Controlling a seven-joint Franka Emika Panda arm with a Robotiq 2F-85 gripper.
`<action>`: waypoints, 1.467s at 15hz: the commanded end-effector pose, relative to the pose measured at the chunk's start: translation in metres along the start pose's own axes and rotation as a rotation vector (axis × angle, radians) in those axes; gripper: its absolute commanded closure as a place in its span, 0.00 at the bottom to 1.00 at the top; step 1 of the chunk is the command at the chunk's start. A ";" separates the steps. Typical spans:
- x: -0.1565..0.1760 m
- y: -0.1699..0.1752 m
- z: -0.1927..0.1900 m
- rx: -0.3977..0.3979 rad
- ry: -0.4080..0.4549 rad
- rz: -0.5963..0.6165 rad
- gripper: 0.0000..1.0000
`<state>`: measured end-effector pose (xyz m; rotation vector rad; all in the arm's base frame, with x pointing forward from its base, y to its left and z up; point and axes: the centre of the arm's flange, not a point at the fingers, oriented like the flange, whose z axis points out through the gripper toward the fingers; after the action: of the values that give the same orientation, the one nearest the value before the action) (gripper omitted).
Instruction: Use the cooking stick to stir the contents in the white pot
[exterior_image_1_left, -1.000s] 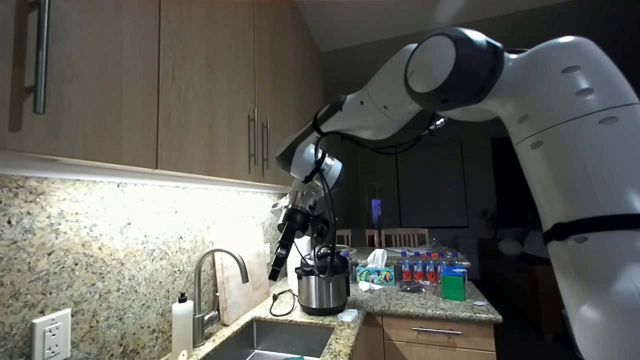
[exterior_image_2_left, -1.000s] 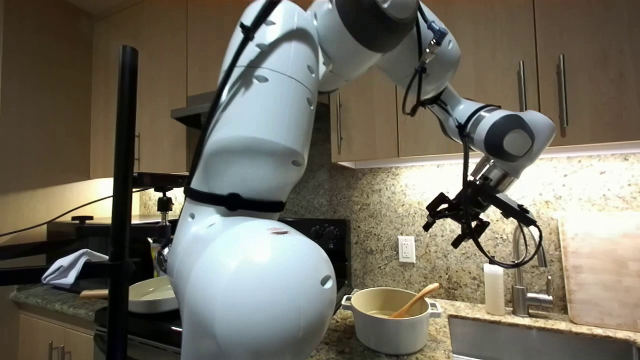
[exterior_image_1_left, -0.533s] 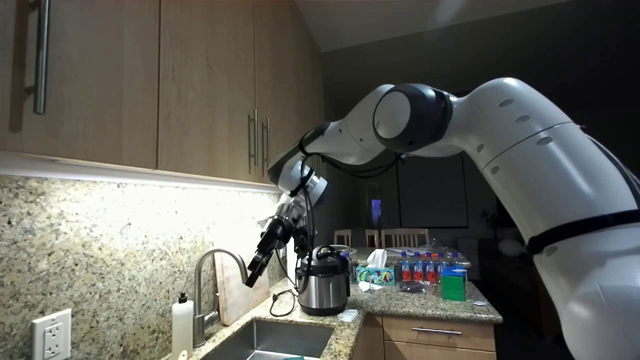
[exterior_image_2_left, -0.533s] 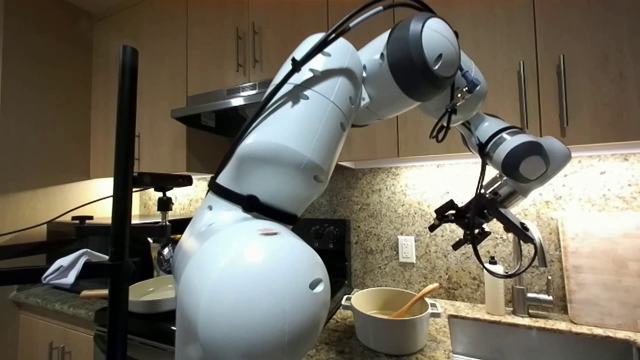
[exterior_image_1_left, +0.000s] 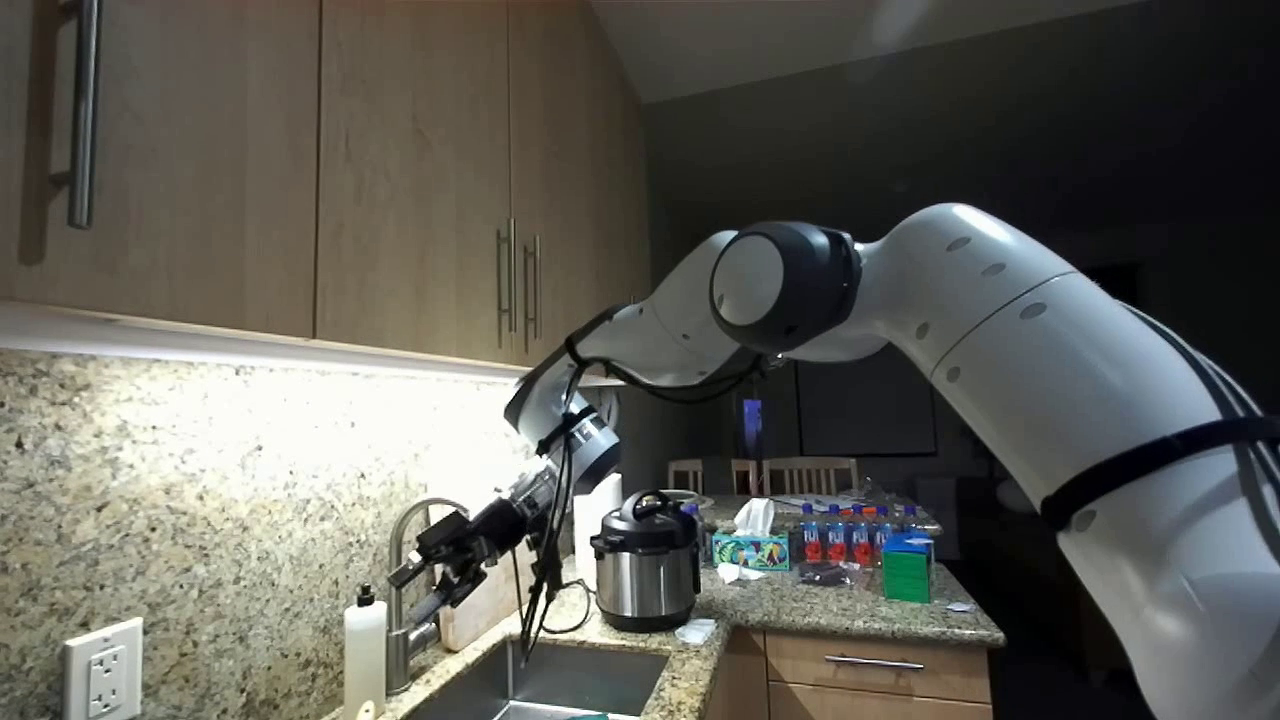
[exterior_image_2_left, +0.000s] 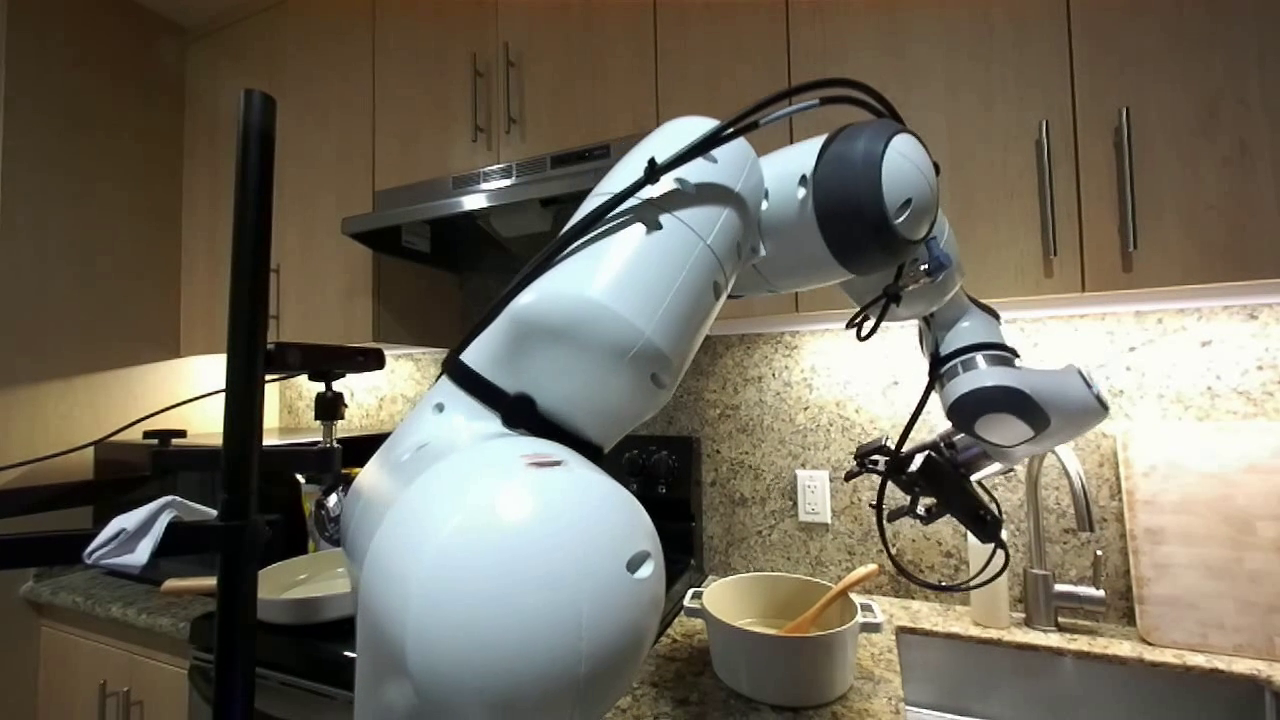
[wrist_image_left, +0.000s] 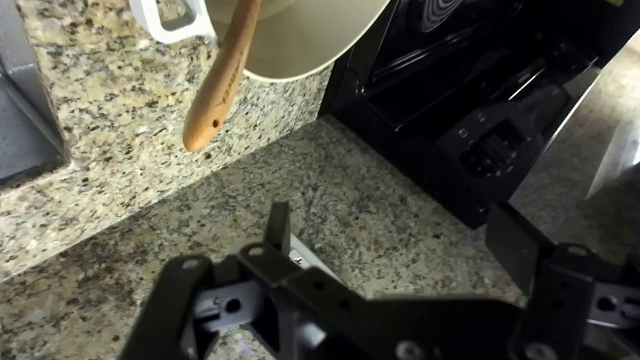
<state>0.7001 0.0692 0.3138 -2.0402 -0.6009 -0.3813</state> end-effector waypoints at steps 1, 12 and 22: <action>0.017 0.030 0.037 -0.045 0.130 0.147 0.00; 0.010 0.060 0.079 -0.027 0.225 0.331 0.00; -0.039 0.082 0.100 0.005 0.230 0.527 0.00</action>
<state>0.7294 0.1140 0.1903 -2.0394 0.0240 -0.2972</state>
